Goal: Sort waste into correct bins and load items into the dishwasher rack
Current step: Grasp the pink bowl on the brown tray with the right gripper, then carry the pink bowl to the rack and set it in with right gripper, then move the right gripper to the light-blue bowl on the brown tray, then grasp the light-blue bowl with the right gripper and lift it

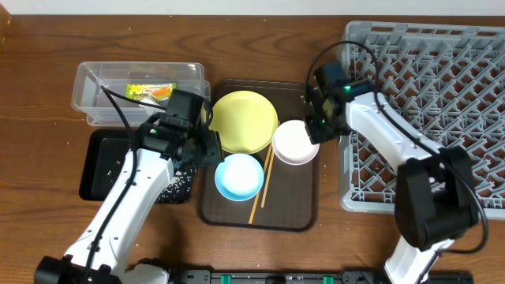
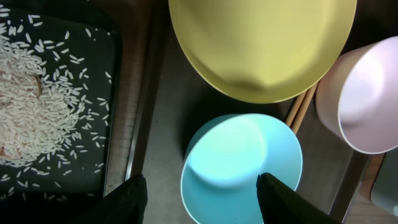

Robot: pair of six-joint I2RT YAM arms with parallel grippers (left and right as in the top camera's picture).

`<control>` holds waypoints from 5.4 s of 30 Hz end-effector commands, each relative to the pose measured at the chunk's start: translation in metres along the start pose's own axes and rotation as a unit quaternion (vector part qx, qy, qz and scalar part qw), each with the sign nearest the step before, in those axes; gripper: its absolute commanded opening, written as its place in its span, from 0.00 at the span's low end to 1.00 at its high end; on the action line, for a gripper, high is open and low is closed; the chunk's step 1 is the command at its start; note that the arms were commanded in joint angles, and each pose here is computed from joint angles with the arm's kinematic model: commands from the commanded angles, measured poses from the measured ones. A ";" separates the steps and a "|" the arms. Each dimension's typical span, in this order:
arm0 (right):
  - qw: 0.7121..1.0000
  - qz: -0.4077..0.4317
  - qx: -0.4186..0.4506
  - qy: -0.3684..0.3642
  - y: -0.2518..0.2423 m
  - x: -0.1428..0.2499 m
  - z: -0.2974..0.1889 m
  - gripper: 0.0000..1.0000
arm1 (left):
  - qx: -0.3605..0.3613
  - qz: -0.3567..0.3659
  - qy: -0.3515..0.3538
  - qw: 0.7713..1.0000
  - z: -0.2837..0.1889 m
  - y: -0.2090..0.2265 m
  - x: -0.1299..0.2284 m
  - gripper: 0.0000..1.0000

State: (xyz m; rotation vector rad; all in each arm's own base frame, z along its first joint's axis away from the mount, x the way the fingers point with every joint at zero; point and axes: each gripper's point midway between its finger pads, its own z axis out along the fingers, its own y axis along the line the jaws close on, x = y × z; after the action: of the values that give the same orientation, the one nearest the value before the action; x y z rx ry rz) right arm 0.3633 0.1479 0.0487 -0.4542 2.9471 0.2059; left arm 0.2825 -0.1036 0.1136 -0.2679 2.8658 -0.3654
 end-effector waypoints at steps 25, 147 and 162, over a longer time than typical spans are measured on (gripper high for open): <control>0.799 0.127 0.474 -0.348 -0.195 -0.084 -0.269 0.01 | -0.107 0.006 -0.085 0.991 -0.007 0.034 -0.035 0.60; 0.987 -0.063 0.053 -0.137 0.097 -0.050 -0.070 0.02 | -0.128 -0.224 -0.096 0.962 -0.034 0.148 -0.051 0.65; 0.826 0.208 0.421 -0.311 -0.164 -0.073 -0.234 0.01 | -0.128 -0.224 -0.096 0.962 -0.034 0.148 -0.051 0.65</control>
State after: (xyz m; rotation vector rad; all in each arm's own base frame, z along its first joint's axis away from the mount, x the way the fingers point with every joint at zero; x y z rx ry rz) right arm 0.4574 0.0360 0.2431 0.1383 2.2724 -0.4597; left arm 0.2990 0.0538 0.1131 -0.9362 2.6491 -0.0350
